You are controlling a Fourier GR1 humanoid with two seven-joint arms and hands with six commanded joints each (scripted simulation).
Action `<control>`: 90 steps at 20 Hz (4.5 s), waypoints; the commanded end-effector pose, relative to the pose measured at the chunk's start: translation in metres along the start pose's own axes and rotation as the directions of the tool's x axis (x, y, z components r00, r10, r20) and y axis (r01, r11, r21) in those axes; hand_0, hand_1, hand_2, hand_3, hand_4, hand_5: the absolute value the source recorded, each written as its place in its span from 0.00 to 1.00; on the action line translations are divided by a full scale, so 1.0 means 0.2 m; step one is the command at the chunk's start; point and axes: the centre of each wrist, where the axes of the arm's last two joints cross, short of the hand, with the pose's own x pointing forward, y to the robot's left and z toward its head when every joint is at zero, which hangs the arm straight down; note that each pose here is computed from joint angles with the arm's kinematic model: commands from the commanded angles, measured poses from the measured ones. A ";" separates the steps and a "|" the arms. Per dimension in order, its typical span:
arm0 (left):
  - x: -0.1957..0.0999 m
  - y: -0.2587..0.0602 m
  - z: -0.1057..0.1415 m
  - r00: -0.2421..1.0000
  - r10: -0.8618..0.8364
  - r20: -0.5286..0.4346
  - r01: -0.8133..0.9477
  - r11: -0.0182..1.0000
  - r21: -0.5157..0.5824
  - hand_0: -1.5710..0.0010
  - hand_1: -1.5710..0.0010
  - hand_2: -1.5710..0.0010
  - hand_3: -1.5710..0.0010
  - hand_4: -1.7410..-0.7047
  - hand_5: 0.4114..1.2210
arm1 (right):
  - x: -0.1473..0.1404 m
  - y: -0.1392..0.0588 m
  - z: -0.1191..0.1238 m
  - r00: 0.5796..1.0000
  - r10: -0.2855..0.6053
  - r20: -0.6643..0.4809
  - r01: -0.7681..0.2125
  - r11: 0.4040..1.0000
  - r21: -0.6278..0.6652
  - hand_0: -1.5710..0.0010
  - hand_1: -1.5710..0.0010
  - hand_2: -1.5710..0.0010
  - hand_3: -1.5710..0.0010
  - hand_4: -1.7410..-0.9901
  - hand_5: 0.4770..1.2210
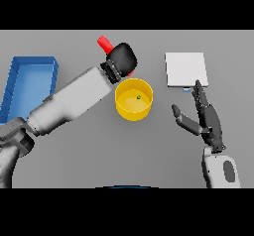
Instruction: Pick up the red beaker and tilt it to pour out 1 green nut into yellow bowl. Pick up the yellow bowl and place it on the metallic measuring scale.
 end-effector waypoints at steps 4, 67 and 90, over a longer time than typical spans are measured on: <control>0.06 0.03 -0.03 0.986 -0.165 0.031 0.166 0.986 -0.033 0.00 0.00 0.00 0.01 0.00 1.00 | 0.01 0.00 -0.01 1.000 0.007 0.003 -0.007 1.000 -0.006 1.00 1.00 1.00 1.00 0.61 0.17; -0.74 -1.12 0.70 -0.353 0.791 -0.499 -0.711 0.120 0.693 0.00 0.00 0.00 0.08 0.15 0.68 | 0.00 0.02 -0.04 0.994 0.098 0.053 -0.101 0.993 0.063 1.00 1.00 1.00 1.00 0.55 0.34; -0.67 -1.07 0.77 -0.268 0.848 -0.456 -0.816 0.051 0.575 0.98 0.99 0.99 0.99 0.99 0.33 | 0.09 0.05 -0.10 0.962 0.268 0.054 -0.272 0.959 0.079 1.00 1.00 1.00 1.00 0.69 0.25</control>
